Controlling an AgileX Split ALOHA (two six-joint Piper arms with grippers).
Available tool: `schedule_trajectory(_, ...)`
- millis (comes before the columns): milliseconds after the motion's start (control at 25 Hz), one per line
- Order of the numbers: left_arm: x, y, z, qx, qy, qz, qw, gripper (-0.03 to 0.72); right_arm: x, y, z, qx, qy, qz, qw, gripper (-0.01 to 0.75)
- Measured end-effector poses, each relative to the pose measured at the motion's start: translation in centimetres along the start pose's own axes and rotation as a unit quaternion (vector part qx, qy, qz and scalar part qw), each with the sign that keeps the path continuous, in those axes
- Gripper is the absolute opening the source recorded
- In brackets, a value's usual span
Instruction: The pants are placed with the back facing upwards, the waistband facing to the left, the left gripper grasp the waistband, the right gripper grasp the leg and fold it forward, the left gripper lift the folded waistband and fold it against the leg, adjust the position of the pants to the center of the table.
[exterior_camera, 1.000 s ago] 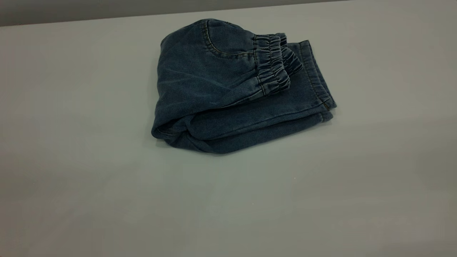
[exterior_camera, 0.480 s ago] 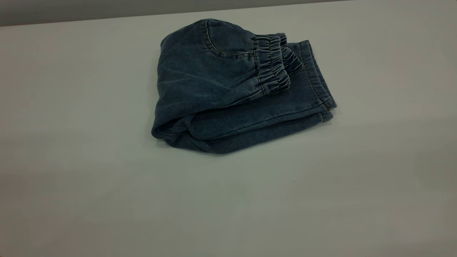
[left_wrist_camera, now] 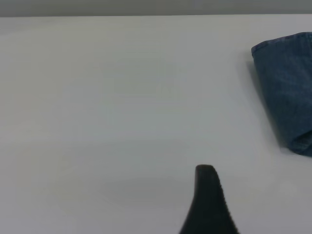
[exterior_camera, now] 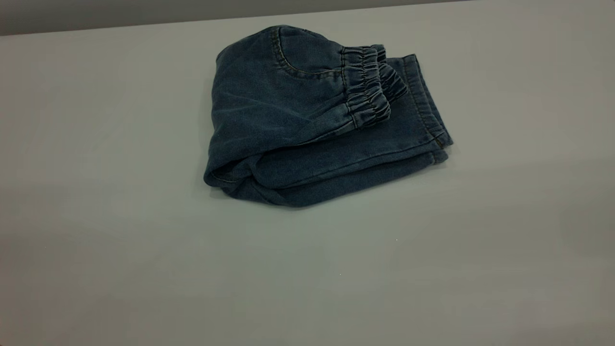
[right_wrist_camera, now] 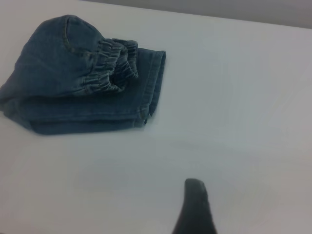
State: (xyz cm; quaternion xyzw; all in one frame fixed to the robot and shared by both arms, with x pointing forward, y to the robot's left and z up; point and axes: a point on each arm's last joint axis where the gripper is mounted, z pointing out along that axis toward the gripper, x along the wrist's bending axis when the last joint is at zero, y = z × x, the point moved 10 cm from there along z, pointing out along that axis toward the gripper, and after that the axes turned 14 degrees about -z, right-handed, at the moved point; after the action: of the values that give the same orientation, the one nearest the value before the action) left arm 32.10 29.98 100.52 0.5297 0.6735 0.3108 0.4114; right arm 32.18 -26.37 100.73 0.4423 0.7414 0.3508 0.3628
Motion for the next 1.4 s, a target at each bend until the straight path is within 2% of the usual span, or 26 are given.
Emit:
schedule_trajectory(520,0.0,0.0,0.0,0.001,0.000,0.000,1.000,0.456,0.0,0.0,0.1,-0.002,-0.001,0.000,1.000,0.462)
schedule_trajectory(640,0.0,0.0,0.0,0.001,0.000,0.000,1.000,0.456,-0.2,0.0,0.0,-0.006,-0.009,0.008,1.000,0.462)
schedule_trajectory(920,0.0,0.0,0.0,0.001,-0.001,0.000,1.000,0.456,-2.0,-0.6,-0.6,-0.008,-0.062,0.048,0.997,0.462)
schedule_trajectory(1400,0.0,0.0,0.0,0.001,-0.001,0.000,1.000,0.456,-2.0,-0.6,-0.6,-0.008,-0.063,0.051,0.997,0.462)
